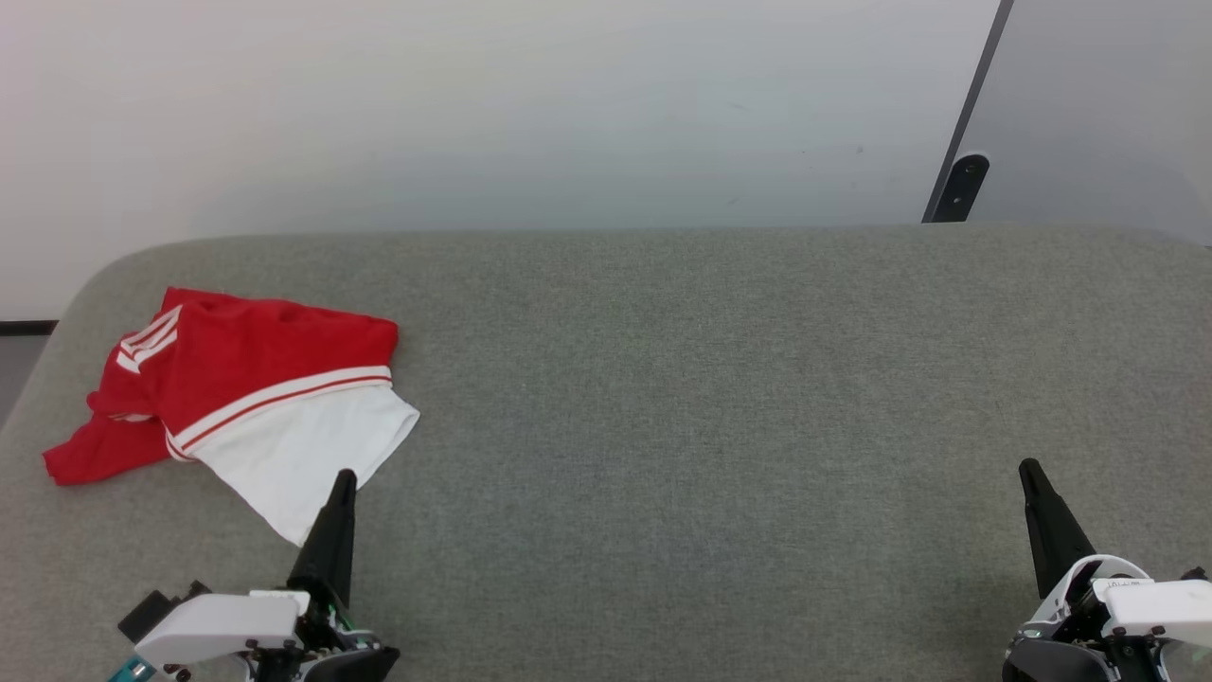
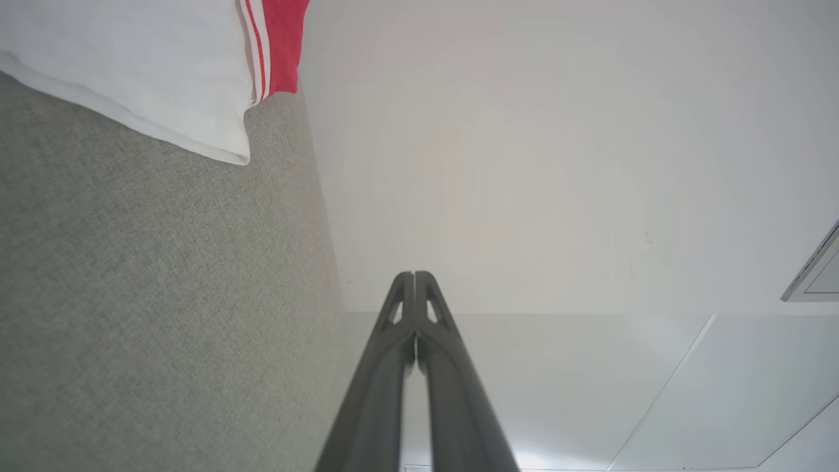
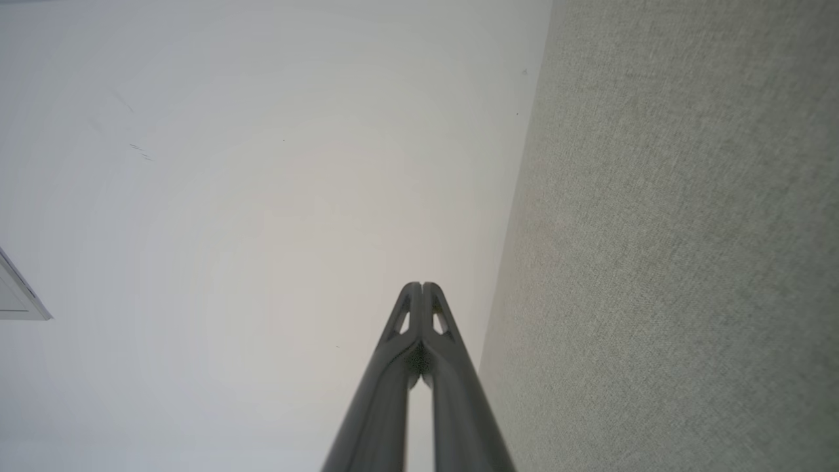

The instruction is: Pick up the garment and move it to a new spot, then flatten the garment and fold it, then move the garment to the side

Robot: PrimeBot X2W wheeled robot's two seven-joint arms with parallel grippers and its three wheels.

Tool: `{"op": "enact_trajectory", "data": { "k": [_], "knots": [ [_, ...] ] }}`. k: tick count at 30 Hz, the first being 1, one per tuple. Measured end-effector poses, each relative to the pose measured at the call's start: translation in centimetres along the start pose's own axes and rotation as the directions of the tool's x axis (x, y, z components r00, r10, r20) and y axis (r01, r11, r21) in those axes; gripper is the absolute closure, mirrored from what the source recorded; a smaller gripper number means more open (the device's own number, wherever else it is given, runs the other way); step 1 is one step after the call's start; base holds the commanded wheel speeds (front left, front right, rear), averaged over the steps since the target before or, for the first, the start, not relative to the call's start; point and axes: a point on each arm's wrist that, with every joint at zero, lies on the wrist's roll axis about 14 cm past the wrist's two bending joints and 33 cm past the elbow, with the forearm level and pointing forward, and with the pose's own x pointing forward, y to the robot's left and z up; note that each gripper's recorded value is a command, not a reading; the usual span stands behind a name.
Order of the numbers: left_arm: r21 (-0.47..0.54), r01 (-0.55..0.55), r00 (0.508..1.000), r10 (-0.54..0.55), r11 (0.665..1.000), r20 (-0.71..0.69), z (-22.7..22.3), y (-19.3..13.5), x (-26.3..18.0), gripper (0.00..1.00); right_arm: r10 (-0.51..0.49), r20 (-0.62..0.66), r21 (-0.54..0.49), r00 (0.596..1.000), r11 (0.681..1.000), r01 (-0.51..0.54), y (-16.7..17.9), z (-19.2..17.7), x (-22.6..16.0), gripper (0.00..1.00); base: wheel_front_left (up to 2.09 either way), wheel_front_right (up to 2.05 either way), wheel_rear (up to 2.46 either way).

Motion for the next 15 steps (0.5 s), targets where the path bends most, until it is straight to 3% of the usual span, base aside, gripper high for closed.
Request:
{"op": "enact_trajectory", "data": {
  "k": [15],
  "knots": [
    [0.0, 0.0, 1.0, 0.0, 1.0, 0.0, 0.0, 0.0, 0.0, 1.0, 0.0, 0.0, 0.0, 1.0, 1.0, 0.0, 0.0, 0.0, 0.0, 1.0, 0.0, 0.0, 0.0]
  ]
}}
